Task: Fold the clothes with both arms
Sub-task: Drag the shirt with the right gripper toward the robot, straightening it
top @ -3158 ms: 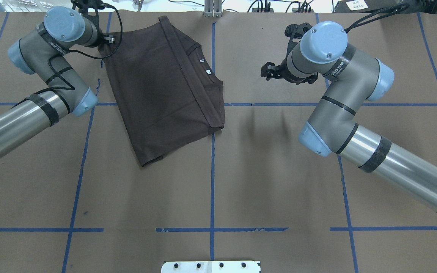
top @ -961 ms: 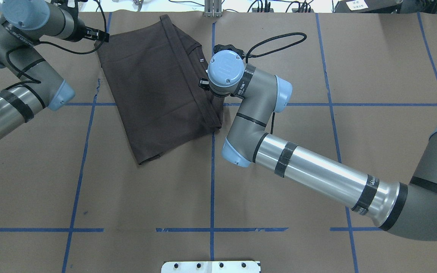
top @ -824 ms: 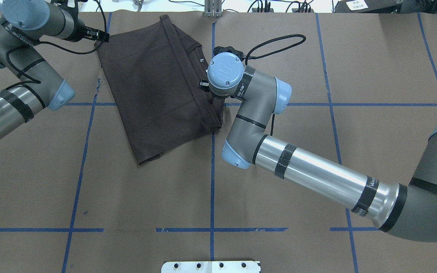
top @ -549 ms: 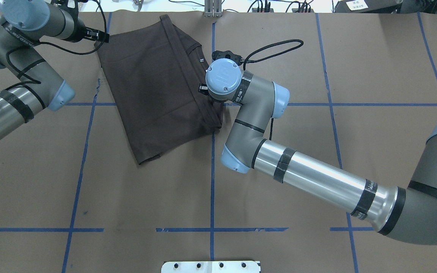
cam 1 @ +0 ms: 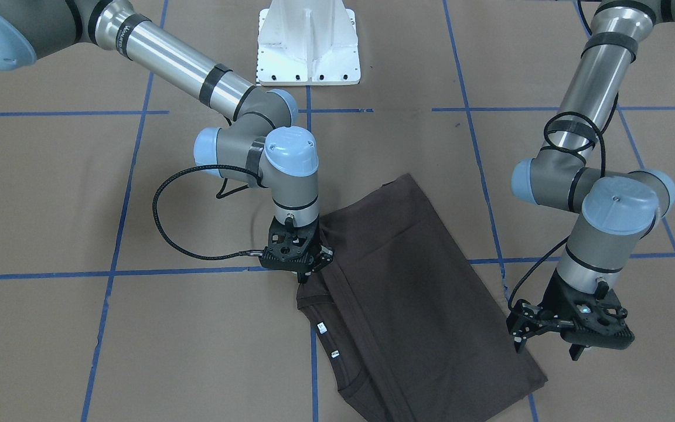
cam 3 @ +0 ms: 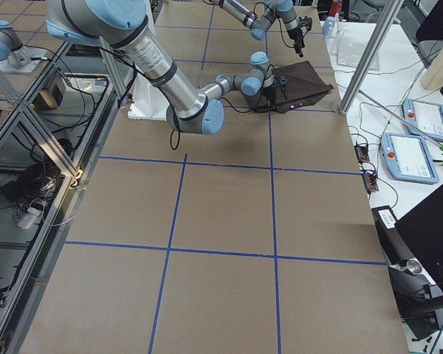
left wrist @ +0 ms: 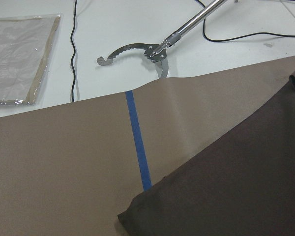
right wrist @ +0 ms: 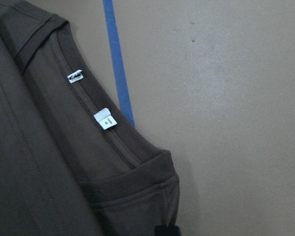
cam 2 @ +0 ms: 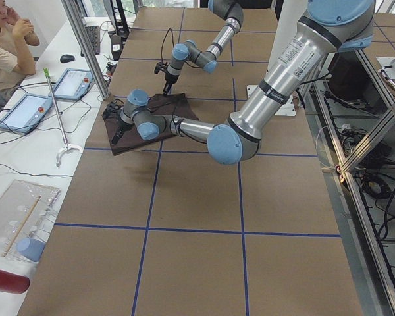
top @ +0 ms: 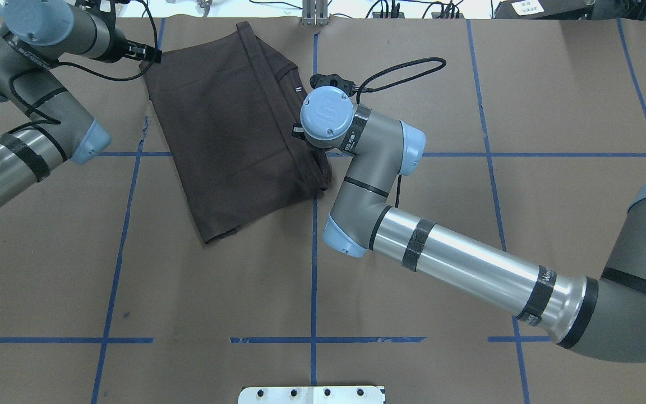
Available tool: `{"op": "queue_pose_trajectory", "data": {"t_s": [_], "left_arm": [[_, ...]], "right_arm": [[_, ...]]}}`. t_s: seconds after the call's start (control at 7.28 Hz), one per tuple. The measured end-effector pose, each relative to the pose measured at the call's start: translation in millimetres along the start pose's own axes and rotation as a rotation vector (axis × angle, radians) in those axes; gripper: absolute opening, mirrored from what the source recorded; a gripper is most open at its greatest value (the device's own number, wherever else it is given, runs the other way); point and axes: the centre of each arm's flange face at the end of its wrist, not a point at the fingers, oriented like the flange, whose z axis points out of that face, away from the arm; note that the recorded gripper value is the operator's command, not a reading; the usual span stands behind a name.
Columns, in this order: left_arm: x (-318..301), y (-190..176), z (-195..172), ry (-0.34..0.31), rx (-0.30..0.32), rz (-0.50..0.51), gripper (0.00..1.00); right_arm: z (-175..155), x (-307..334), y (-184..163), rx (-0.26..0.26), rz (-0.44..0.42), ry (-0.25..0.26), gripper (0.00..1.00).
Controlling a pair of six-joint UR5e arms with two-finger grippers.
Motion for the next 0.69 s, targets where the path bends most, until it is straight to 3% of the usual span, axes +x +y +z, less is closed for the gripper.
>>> {"op": "queue_pose_trajectory", "data": {"t_s": [0.27,0.69], "left_arm": [[2,-1,-2,0.003,0.004,-0.003,1.0],[5,-3,-4,0.009,0.009,-0.002,1.0]], "right_arm": [[-29,3,8,-0.002,0.001,-0.006,0.0],[-71,79,102,0.011,-0.062,-0.056,0.0]]}}
